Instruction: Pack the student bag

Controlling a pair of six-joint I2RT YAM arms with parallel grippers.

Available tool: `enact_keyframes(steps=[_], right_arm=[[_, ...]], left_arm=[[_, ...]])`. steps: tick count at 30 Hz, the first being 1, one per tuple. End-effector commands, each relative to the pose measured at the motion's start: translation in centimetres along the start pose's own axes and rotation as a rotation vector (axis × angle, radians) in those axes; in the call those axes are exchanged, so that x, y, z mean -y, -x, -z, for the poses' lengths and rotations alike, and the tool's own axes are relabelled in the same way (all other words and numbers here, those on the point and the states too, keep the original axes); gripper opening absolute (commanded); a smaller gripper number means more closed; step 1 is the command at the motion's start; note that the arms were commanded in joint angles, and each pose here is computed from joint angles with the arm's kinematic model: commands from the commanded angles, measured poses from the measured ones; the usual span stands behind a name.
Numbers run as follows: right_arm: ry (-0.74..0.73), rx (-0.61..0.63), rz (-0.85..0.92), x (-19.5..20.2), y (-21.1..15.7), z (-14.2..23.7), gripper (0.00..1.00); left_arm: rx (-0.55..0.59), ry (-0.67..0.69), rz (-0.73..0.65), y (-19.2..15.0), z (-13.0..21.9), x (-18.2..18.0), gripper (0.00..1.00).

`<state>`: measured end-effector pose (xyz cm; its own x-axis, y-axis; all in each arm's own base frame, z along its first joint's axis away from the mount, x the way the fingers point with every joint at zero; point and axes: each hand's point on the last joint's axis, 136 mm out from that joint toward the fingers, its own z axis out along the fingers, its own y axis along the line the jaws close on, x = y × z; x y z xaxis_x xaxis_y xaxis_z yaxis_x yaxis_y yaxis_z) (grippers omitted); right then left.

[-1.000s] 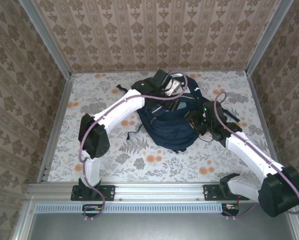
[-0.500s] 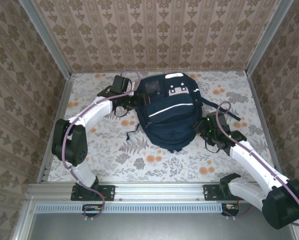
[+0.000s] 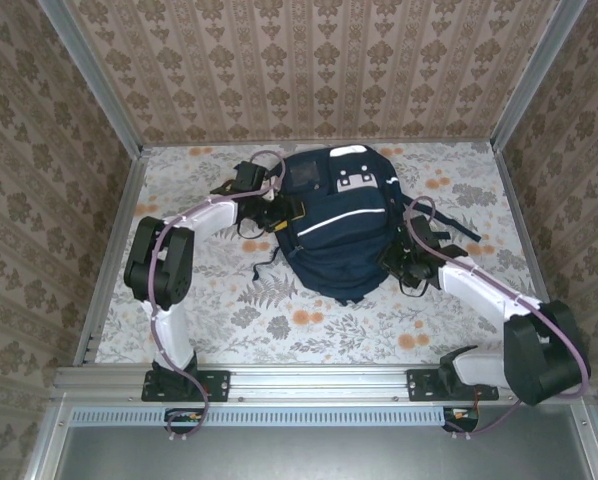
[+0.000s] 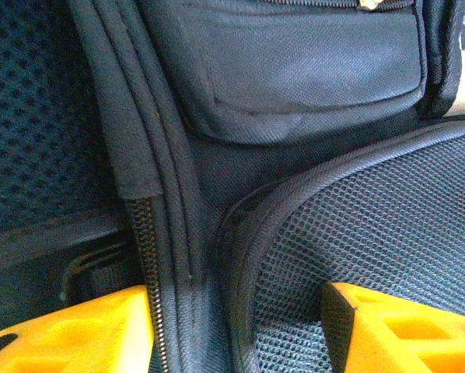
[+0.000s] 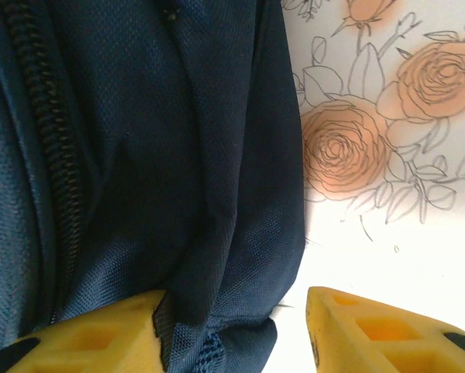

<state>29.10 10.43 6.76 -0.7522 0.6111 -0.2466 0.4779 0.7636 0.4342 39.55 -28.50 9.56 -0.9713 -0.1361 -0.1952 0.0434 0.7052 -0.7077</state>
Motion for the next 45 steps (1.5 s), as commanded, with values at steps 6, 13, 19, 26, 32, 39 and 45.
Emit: enact_keyframes(steps=[6, 13, 19, 26, 32, 39, 45], right_arm=[[0.017, 0.015, 0.082, -2.9, 2.8, -2.0, 0.46], [0.007, 0.019, 0.096, -3.1, 4.2, -2.7, 0.44], [0.008, 0.029, 0.124, -3.7, 5.3, -2.9, 0.43], [-0.03, 0.059, 0.158, -3.3, 5.8, -0.9, 0.47], [-0.167, 0.186, 0.195, -0.7, 6.2, 5.0, 0.61], [-0.111, 0.238, 0.331, -4.5, 3.5, 9.1, 0.68], [0.066, 0.146, 0.478, -13.4, -3.3, 7.7, 0.63]], left_arm=[[-0.066, -0.205, -0.014, -0.5, -0.2, 3.9, 0.46], [-0.054, -0.212, -0.018, -0.4, 0.3, 4.1, 0.3], [-0.013, -0.186, 0.005, -0.3, 1.2, 3.2, 0.13], [0.031, -0.225, 0.064, -1.9, 3.1, 3.2, 0.07], [0.062, -0.244, 0.101, -2.9, 4.2, 3.5, 0.07], [0.065, -0.263, 0.106, -3.1, 4.1, 4.3, 0.08], [0.067, -0.262, 0.112, -2.9, 3.9, 4.3, 0.08]])
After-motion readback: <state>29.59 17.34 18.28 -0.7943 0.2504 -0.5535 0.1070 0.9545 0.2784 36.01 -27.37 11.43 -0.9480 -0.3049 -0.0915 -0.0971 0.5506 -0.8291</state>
